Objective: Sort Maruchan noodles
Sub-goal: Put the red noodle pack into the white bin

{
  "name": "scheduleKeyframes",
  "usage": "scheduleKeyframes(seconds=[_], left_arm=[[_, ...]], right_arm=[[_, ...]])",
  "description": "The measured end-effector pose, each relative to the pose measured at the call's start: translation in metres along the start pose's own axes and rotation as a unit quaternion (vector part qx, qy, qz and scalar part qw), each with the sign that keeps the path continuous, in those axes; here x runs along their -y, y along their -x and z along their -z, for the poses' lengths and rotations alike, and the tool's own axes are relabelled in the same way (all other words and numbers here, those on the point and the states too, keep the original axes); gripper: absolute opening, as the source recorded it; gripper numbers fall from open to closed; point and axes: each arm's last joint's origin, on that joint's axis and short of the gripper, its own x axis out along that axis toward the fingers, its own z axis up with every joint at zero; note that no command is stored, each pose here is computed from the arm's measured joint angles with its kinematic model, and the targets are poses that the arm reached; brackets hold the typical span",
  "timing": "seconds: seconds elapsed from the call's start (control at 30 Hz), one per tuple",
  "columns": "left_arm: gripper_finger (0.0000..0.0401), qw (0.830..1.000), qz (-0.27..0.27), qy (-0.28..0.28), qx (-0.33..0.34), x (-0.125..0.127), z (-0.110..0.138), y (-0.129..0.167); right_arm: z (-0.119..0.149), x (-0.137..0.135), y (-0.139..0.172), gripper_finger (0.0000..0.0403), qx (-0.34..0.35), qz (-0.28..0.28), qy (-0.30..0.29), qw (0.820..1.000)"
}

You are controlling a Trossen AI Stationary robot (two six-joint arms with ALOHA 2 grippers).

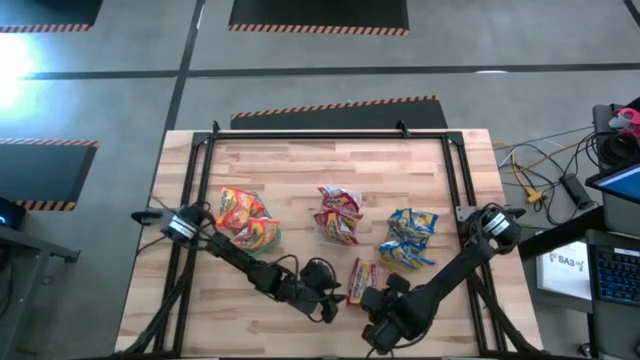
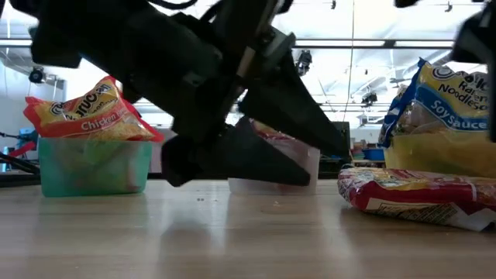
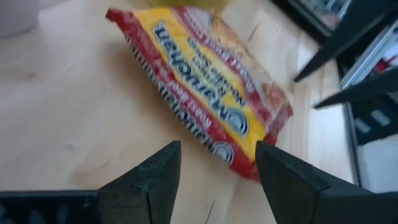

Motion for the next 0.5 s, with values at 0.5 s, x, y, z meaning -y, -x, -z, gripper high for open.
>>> scheduleKeyframes(seconds=[0.5], left_arm=[[0.0190, 0.999, 0.003, 0.028, 0.015, -0.011, -0.014, -0.013]], right_arm=[[0.012, 0.017, -0.024, 0.0109, -0.033, 0.104, -0.029, 0.994]])
